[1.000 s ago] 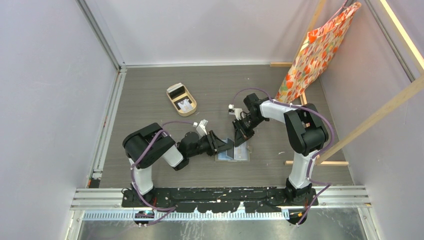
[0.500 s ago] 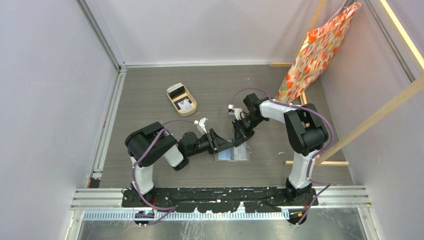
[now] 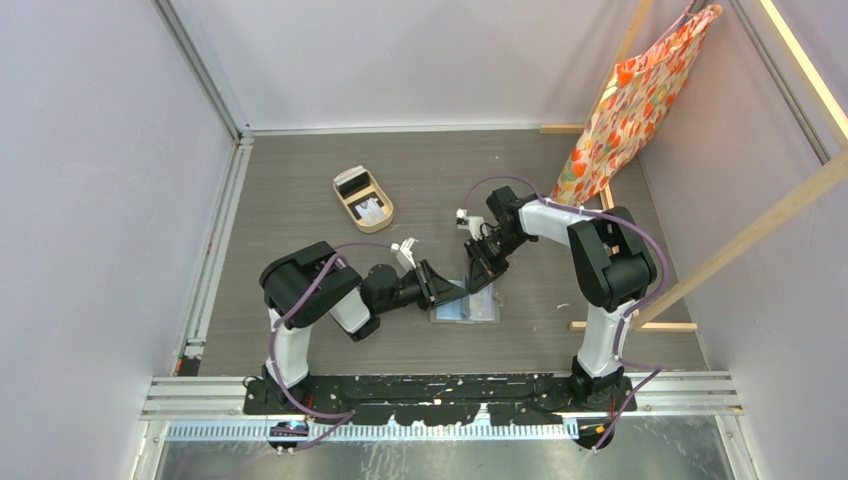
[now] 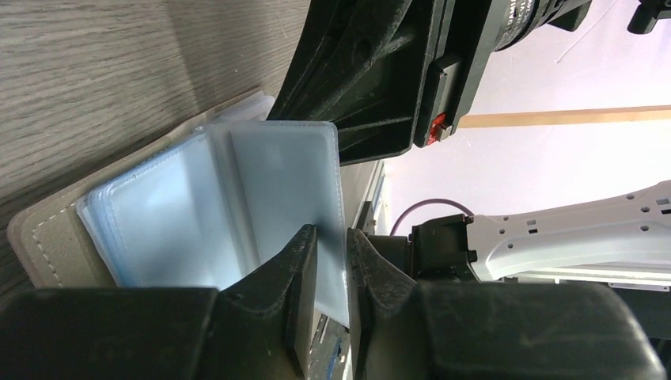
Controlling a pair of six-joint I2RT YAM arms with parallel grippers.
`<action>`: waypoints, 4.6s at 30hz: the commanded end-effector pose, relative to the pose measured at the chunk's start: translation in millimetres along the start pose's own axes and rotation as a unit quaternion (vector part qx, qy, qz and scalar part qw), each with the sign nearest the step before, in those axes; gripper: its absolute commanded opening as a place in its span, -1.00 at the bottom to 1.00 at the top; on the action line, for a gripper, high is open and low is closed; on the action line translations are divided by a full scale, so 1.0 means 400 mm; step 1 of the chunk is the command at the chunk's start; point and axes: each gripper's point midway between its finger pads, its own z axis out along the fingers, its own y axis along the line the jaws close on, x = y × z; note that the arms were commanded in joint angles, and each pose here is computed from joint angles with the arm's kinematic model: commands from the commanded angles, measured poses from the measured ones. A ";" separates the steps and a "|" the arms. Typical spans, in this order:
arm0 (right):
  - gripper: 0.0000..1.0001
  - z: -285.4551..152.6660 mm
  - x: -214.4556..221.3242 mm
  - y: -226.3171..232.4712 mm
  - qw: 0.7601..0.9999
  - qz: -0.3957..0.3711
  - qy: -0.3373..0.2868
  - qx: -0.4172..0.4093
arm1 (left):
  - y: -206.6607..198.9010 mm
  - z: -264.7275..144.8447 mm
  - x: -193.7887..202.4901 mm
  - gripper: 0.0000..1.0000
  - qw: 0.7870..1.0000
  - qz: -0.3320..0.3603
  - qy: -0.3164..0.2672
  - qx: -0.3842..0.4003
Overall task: Put the credit cards into the card holder
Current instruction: Turn over the card slot in the card holder.
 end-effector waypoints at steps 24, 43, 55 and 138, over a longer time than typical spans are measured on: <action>-0.69 -0.029 -0.021 -0.005 1.000 -0.010 -0.014 0.001 | -0.035 0.031 -0.001 -0.53 0.999 0.006 0.016 0.037; -0.69 -0.030 -0.019 -0.002 1.000 -0.010 -0.013 -0.004 | -0.068 0.019 -0.009 -0.52 0.998 0.015 0.015 0.053; -0.69 -0.039 -0.020 -0.004 1.000 -0.009 -0.015 -0.005 | -0.028 0.023 -0.011 -0.69 0.999 -0.003 0.007 0.031; -0.45 -0.243 0.007 0.176 0.951 -0.298 -0.082 0.027 | -0.206 -0.357 -0.264 0.65 0.882 0.377 -0.172 -0.222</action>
